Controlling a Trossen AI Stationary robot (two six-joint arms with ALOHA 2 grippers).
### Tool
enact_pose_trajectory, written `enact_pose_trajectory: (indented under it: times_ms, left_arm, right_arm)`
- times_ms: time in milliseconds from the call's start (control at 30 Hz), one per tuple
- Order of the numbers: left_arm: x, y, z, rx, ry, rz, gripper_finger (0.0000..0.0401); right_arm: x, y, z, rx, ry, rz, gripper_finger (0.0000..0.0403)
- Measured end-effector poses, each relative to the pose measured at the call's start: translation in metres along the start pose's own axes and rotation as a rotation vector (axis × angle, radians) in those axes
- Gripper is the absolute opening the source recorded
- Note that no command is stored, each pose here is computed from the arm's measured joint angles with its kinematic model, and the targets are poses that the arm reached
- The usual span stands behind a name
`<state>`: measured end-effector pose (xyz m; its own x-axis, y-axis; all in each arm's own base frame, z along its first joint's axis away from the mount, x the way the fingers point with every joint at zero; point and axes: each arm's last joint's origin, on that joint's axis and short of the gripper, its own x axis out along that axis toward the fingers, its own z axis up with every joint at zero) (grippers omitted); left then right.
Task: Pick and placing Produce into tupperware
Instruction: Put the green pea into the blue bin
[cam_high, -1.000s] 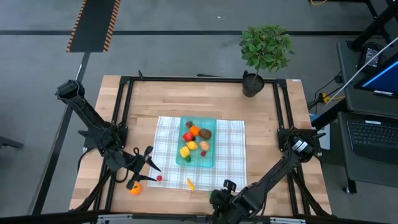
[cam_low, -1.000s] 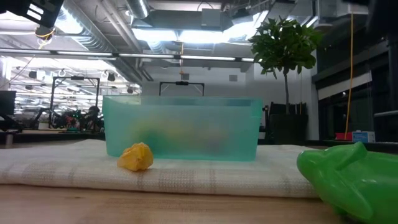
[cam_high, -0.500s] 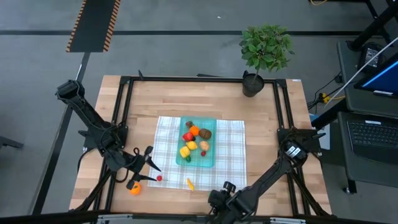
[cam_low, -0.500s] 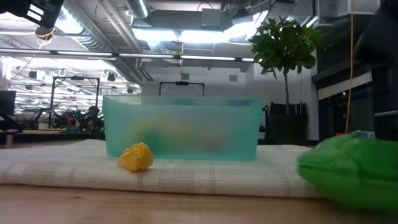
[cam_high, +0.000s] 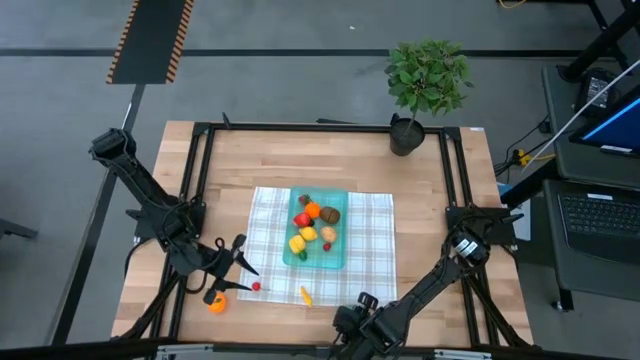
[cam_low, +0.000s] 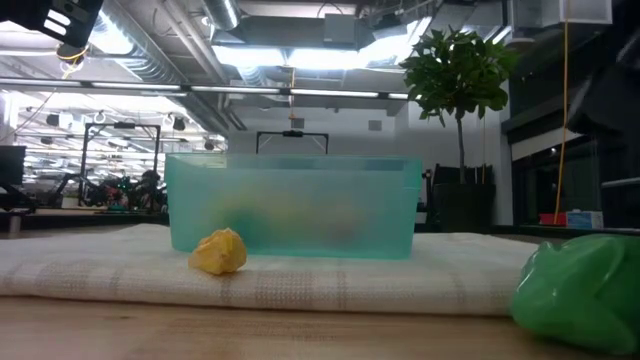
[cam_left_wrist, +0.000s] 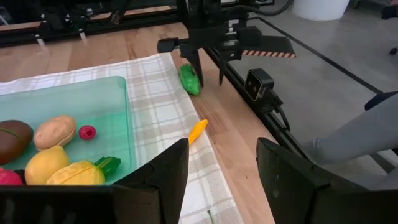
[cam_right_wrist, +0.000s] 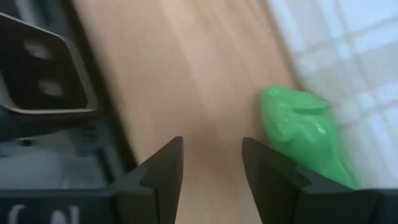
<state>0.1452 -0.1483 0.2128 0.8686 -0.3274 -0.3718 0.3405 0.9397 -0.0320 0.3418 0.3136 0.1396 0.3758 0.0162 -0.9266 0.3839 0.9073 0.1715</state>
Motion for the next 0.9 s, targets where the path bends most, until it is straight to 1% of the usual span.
enact_pose_trajectory:
  times_ms: [100, 233, 300, 367, 500, 633, 733, 833, 900]
  left_arm:
    - [0.0, 0.0, 0.0, 0.001, 0.002, 0.001, 0.0179]
    - [0.0, 0.0, 0.0, 0.001, 0.002, 0.001, 0.0179]
    - [0.0, 0.0, 0.0, 0.001, 0.002, 0.001, 0.0179]
    - [0.0, 0.0, 0.0, 0.001, 0.002, 0.001, 0.0179]
    - [0.0, 0.0, 0.0, 0.001, 0.002, 0.001, 0.0179]
    - [0.0, 0.0, 0.0, 0.001, 0.002, 0.001, 0.0179]
    - [0.0, 0.0, 0.0, 0.001, 0.002, 0.001, 0.0179]
    - [0.0, 0.0, 0.0, 0.001, 0.001, 0.001, 0.0179]
    - [0.0, 0.0, 0.0, 0.001, 0.001, 0.001, 0.0179]
  right_arm:
    - [-0.009, 0.007, 0.007, 0.002, 0.015, 0.053, 0.0166]
    - [-0.02, 0.016, 0.016, -0.007, -0.008, 0.099, 0.0166]
    - [-0.023, 0.018, 0.018, -0.019, -0.027, 0.106, 0.0166]
    - [-0.023, 0.017, 0.019, -0.024, -0.018, 0.113, 0.0166]
    - [-0.023, 0.015, 0.02, -0.035, -0.007, 0.093, 0.0168]
    - [-0.022, 0.012, 0.019, -0.023, 0.022, 0.07, 0.0194]
    - [-0.022, 0.012, 0.019, -0.067, 0.119, 0.123, 0.0223]
    - [-0.021, 0.01, 0.022, -0.075, 0.129, 0.127, 0.0243]
    - [-0.02, 0.009, 0.024, -0.103, 0.133, 0.126, 0.0251]
